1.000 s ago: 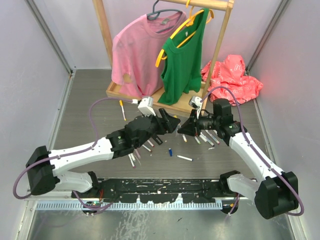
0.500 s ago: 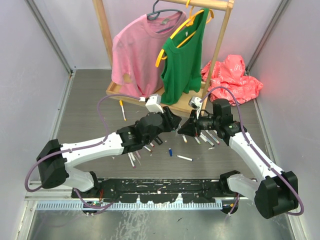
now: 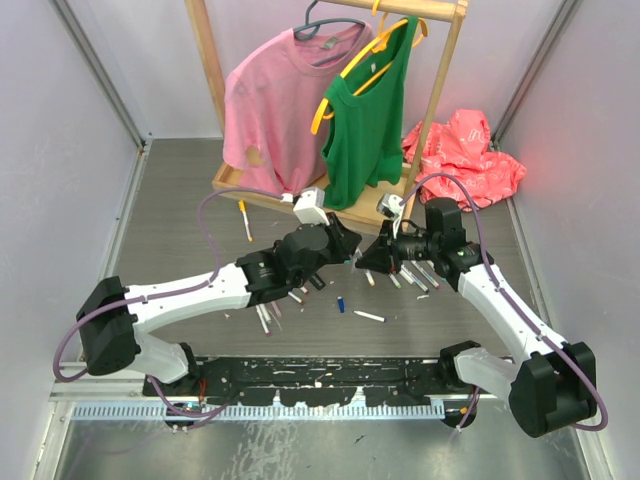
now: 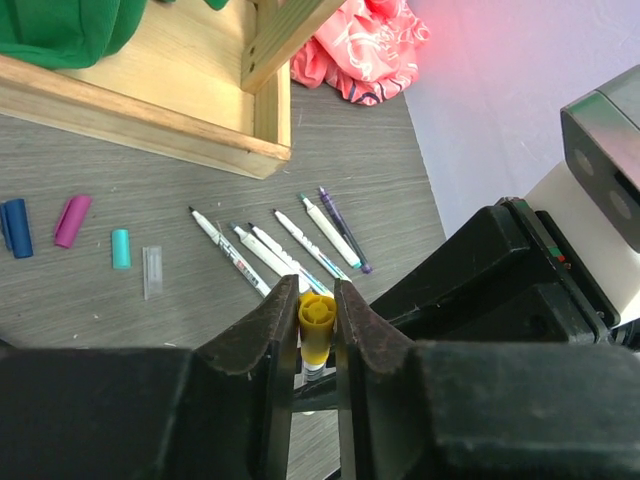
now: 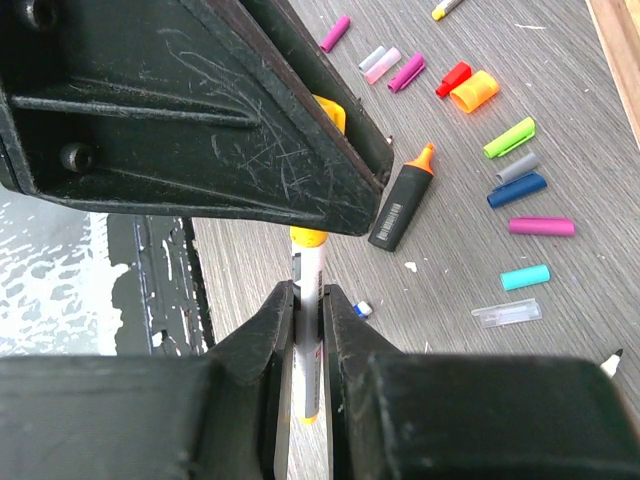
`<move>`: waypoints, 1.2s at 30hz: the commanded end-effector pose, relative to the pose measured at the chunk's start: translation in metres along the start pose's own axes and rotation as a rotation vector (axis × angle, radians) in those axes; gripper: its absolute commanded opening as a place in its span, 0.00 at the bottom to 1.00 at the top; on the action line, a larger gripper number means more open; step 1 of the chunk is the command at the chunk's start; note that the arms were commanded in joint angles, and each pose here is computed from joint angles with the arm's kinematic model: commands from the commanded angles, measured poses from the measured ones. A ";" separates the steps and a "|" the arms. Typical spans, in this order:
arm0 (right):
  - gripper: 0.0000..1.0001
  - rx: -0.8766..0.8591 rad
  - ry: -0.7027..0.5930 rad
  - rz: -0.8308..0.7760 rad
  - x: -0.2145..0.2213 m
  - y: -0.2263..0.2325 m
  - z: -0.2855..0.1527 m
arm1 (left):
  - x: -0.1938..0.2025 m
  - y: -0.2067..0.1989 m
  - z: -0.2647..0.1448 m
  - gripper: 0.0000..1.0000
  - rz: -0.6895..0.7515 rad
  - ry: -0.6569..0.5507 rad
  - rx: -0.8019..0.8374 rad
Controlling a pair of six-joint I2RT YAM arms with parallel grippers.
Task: Open the pen caps
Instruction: Open the pen cap from the pen.
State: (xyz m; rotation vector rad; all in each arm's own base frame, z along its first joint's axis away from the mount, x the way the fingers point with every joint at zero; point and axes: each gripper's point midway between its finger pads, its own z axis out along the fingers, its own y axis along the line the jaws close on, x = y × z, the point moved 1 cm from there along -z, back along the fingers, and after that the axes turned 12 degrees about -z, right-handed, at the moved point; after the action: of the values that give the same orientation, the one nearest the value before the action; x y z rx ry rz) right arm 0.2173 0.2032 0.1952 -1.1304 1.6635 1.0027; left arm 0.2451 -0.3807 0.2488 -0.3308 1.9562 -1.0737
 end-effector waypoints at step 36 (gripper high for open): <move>0.01 0.119 0.586 -0.165 0.099 -0.038 -0.015 | -0.151 0.072 -0.104 0.00 -0.139 -0.479 0.105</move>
State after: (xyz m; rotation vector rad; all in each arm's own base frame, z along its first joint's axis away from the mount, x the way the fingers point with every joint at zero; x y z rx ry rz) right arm 0.2299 0.1836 0.1286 -1.4320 1.8924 0.6748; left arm 0.2783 -0.1806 0.3237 -0.6675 1.4359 -0.9448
